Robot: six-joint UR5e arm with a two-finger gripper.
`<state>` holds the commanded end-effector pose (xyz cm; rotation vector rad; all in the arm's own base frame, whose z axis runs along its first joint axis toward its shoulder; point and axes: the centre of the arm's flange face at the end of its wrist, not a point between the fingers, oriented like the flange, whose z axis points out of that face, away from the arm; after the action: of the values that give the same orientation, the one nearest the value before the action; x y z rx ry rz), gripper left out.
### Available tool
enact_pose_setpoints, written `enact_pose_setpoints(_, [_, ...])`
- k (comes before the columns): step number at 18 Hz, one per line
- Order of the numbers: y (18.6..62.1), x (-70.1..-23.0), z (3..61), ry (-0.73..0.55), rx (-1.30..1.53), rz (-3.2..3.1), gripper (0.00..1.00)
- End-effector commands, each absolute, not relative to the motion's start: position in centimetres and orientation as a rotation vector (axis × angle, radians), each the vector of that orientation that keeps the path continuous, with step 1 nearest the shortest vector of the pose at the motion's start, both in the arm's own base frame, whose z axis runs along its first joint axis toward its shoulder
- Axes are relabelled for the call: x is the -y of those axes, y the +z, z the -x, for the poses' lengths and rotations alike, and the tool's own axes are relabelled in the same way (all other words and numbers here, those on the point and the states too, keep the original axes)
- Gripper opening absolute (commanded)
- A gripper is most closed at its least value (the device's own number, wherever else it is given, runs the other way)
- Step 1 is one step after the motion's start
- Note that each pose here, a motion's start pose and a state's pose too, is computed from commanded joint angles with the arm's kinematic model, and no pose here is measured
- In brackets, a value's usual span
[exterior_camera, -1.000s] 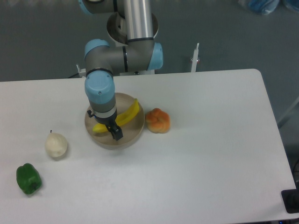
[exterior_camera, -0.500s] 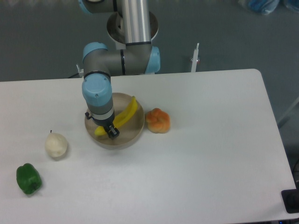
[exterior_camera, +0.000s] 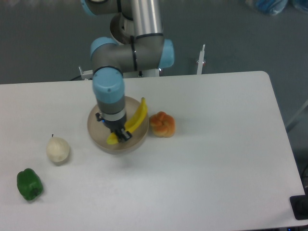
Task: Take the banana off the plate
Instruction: 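Carry the held banana away from the plate beside the orange bun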
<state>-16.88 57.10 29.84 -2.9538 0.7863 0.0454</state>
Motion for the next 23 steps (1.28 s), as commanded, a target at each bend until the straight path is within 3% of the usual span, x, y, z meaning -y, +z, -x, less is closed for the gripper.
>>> enact_pose_setpoints(5, [33.1, -58.2, 28.0, 0.144, -0.572, 2.937, 0.00])
enact_pose_setpoints(9, [31.4, -59.6, 36.3, 0.146, -0.466, 2.941, 0.00])
enact_pose_setpoints(12, [30.6, -60.6, 38.5, 0.171, -0.531, 2.939, 0.00])
enact_pose_setpoints(17, [30.5, -57.4, 44.2, 0.190, -0.645, 2.941, 0.00])
enact_pose_setpoints(23, [30.4, -57.3, 45.7, 0.195, -0.648, 2.948, 0.00])
